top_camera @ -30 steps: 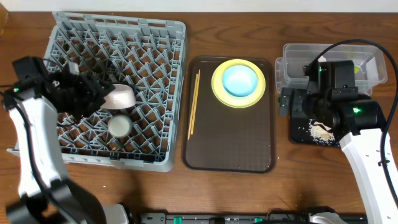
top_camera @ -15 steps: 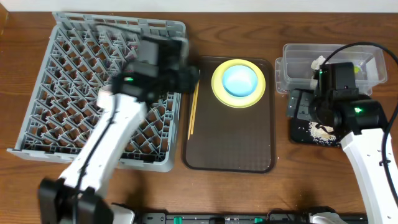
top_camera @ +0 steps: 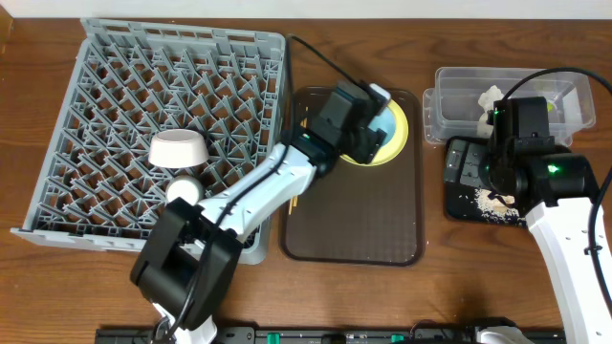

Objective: Sort waste into correct bins and load items into the dishwasher
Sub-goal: 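Reach the left gripper toward the blue bowl on the yellow plate, then grasp the light-blue bowl with the left gripper and lift it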

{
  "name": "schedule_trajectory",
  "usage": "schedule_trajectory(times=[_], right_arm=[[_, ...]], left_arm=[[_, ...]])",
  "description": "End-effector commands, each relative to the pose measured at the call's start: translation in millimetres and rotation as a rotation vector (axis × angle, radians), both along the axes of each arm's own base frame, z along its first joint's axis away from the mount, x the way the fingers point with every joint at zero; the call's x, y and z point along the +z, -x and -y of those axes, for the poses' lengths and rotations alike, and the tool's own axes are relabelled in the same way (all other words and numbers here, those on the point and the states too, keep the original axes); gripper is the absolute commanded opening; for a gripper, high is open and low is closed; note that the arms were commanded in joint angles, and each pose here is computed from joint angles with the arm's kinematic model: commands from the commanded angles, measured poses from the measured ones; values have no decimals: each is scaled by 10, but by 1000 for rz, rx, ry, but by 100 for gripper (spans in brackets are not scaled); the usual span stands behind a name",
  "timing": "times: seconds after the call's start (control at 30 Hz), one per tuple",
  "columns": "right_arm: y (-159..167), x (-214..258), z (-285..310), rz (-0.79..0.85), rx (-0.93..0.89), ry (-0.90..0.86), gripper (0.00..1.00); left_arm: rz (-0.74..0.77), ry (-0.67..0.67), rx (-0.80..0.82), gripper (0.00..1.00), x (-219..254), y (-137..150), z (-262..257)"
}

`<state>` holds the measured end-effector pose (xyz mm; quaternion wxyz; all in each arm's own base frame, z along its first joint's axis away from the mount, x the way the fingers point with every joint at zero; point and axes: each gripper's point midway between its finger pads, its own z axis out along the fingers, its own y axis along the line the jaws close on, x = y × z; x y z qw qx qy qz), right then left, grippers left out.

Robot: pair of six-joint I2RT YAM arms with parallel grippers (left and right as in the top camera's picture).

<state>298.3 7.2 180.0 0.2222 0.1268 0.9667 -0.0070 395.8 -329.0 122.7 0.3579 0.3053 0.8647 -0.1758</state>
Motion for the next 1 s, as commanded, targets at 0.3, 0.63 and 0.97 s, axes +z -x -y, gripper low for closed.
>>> schedule_trajectory(times=[0.3, 0.63, 0.97], right_arm=[[41, -19, 48, -19, -25, 11, 99], [42, -20, 48, -19, -25, 11, 99], [42, -19, 49, -20, -22, 13, 99]], left_arm=[[-52, -111, -25, 59, -738, 26, 124], [-131, -191, -18, 19, -904, 173, -39], [54, -103, 73, 6, 316, 95, -287]])
